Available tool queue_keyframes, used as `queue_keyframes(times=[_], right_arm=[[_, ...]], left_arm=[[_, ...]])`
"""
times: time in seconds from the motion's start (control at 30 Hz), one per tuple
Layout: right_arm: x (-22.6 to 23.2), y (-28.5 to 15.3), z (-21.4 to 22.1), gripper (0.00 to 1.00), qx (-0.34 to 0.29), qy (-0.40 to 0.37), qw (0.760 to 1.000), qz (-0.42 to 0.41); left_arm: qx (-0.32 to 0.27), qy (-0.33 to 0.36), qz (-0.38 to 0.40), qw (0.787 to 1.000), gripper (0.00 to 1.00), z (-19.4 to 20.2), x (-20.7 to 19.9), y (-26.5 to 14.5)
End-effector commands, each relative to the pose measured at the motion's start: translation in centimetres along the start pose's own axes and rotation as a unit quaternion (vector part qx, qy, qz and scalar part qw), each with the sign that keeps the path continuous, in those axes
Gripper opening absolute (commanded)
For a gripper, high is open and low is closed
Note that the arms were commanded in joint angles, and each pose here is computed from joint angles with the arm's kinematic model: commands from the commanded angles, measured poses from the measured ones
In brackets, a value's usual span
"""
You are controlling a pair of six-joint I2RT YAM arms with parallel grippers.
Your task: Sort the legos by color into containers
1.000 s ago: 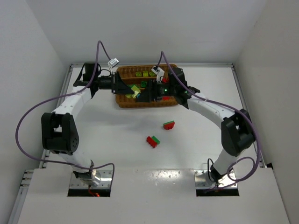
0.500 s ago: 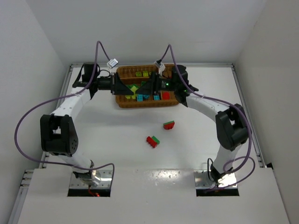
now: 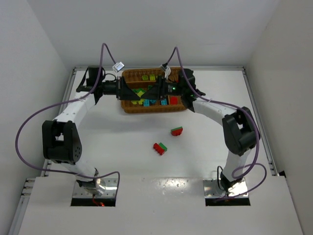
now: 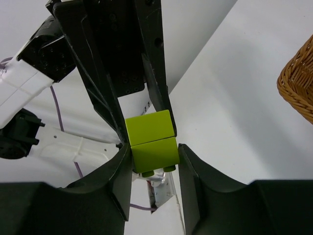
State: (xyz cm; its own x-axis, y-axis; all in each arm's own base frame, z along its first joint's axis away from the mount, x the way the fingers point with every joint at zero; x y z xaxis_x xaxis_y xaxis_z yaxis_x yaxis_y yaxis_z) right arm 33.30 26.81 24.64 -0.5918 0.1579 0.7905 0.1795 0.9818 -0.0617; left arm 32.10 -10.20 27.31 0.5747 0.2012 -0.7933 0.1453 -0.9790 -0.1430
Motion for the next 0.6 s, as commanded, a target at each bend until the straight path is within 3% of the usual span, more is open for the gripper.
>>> queue_keyframes(times=[0.0,0.13,0.43,0.53,0.57], right_arm=[[1.2,0.2,-1.3,0.16,-0.027,-0.037,0.999,-0.016],[0.1,-1.6,0.2,0.10,-0.019,-0.012,0.999,0.042],[-1.6,-5.4,1.5,0.10,-0.028,0.003,0.980,0.198],[-1.3,-6.8,1.1,0.10,-0.041,-0.003,0.953,0.302],[-1.1,-7.6,0.4,0.10,-0.067,-0.016,0.934,0.351]], left_arm=[[-0.002,0.042,0.014,0.999,0.00,-0.5,-1.7,-0.1],[-0.030,0.019,-0.029,0.999,0.00,-1.4,-1.1,-0.8],[-0.077,0.001,-0.064,0.995,0.00,-4.1,-0.2,-1.3],[-0.115,-0.039,-0.106,0.987,0.00,-6.3,1.3,-0.8],[-0.143,-0.036,-0.133,0.980,0.00,-8.0,1.5,-0.8]])
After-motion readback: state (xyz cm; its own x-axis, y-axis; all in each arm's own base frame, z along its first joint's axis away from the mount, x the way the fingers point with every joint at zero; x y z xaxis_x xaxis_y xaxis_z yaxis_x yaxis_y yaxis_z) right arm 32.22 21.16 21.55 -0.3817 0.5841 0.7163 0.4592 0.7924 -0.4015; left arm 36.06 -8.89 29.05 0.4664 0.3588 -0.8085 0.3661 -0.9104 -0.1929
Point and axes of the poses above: each gripper's point midway between its finger pads, its own y axis out along the fingers, its own x axis along the line the jaws close on, z = x × y, the point moved 10 cm from there along -y, back along the fingers, and after that the axes turned 3 degrees about -y, right-handed, at the moved point
